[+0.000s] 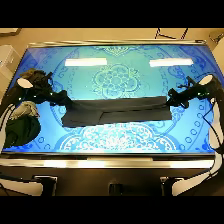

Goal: Fold the clothes and pants, and hang the long-sleeved shirts on hangers.

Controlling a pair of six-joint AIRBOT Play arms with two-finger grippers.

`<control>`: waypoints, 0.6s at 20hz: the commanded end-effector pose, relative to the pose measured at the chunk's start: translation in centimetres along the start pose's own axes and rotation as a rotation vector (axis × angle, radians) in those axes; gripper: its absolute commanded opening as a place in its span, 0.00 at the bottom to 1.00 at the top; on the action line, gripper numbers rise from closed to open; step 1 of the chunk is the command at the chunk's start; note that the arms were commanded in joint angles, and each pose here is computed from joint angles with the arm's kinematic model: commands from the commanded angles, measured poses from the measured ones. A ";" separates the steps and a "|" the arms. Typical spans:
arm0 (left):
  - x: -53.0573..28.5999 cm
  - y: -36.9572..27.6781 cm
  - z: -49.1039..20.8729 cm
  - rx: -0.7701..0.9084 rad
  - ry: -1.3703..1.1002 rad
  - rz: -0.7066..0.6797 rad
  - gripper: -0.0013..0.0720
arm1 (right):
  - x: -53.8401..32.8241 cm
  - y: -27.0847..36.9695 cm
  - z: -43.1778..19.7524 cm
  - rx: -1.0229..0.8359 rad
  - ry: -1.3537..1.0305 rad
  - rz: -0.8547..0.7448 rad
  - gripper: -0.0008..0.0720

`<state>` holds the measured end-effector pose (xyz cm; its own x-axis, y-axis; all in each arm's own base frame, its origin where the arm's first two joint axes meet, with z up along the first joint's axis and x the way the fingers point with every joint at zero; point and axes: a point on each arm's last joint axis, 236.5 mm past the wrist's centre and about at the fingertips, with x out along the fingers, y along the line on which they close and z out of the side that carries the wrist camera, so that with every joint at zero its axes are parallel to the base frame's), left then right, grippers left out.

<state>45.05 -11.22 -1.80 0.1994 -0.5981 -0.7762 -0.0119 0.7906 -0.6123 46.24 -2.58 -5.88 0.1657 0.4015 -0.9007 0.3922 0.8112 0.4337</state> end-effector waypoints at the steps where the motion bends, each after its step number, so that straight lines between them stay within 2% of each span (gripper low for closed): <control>1: 1.9 0.9 3.4 -0.027 -0.011 -0.005 0.05 | 2.2 0.1 1.8 0.076 -0.010 0.020 0.06; 4: 3.9 1.8 2.4 -0.058 0.052 -0.007 0.06 | 3.4 0.1 1.4 0.094 0.023 0.040 0.09; 5: 4.4 1.9 1.7 -0.062 0.086 -0.011 0.10 | 3.3 0.8 1.4 0.094 0.025 0.072 0.19; 6: 4.3 1.9 1.2 -0.043 0.107 -0.016 0.30 | 2.7 1.7 1.5 0.080 0.029 0.119 0.39; 7: 3.7 2.0 1.0 -0.034 0.116 -0.021 0.59 | 1.5 2.3 1.4 0.024 0.041 0.167 0.72; 8: 2.9 2.1 0.9 -0.039 0.117 -0.024 0.74 | 0.1 1.7 1.5 -0.022 0.048 0.178 0.90; 10: 0.6 2.2 1.0 -0.045 0.108 -0.031 0.74 | -1.4 -1.9 1.8 0.030 0.057 0.146 0.97; 12: -1.6 1.6 1.0 -0.033 0.087 -0.034 0.74 | -1.3 -5.2 1.5 0.087 0.087 0.107 0.99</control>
<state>46.59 -9.92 -3.38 0.1183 -0.6270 -0.7700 -0.0484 0.7709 -0.6352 47.26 -5.28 -6.40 0.1779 0.5140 -0.8391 0.4252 0.7288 0.5366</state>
